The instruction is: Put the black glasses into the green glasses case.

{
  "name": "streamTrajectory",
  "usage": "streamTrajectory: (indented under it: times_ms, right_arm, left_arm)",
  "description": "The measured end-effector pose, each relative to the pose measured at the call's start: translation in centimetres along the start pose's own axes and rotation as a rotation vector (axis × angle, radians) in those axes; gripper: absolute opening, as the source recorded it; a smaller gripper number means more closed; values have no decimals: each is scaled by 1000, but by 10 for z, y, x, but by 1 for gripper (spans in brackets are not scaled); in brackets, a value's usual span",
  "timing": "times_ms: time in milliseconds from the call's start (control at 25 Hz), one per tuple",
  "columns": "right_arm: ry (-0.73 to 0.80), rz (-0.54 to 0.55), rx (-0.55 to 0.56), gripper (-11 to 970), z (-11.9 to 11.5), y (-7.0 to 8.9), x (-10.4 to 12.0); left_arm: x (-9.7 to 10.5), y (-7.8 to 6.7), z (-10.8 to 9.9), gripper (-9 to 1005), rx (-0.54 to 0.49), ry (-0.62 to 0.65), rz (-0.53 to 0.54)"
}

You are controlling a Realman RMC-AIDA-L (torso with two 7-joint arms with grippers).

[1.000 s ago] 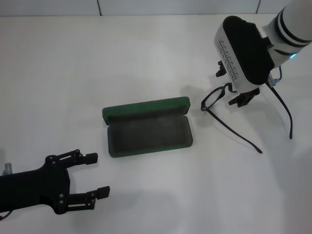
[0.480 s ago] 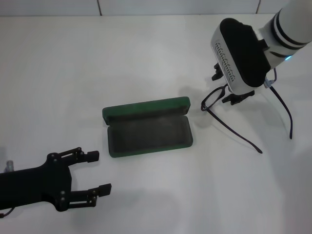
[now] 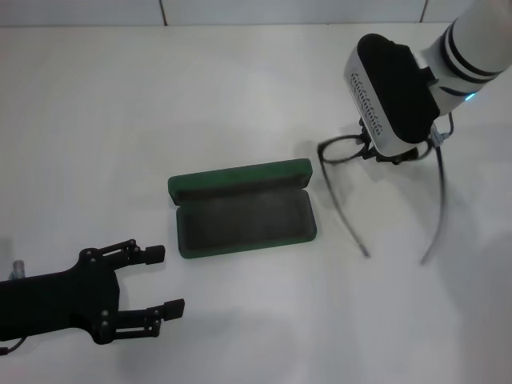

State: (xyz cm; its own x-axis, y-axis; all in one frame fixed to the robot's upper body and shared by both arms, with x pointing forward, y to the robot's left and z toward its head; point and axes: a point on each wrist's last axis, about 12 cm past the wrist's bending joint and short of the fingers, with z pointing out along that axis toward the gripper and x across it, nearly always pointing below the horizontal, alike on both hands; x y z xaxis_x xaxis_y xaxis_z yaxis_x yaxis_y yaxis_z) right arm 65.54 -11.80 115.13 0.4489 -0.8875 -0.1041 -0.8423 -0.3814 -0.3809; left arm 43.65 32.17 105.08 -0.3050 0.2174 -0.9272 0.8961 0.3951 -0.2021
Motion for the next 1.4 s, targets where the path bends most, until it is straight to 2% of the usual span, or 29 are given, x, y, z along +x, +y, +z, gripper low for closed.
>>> streamTrajectory:
  times_ms: [360,680,1240,1400]
  right_arm:
    - [-27,40,-22,165,-7,-3,0]
    - [-39,87,-55,129,-18,-7,4]
    - [-68,305,-51,113,-44,-17,33]
    - [-121,391,-53,113,-54,-19,39]
  left_arm:
    - [-1,1,0,850,2,0,3]
    - [-1,1,0,849,2,-1,0]
    - [-2,1,1,847,5,-2,-7]
    - [-2,2,1,847,4,-3,-7]
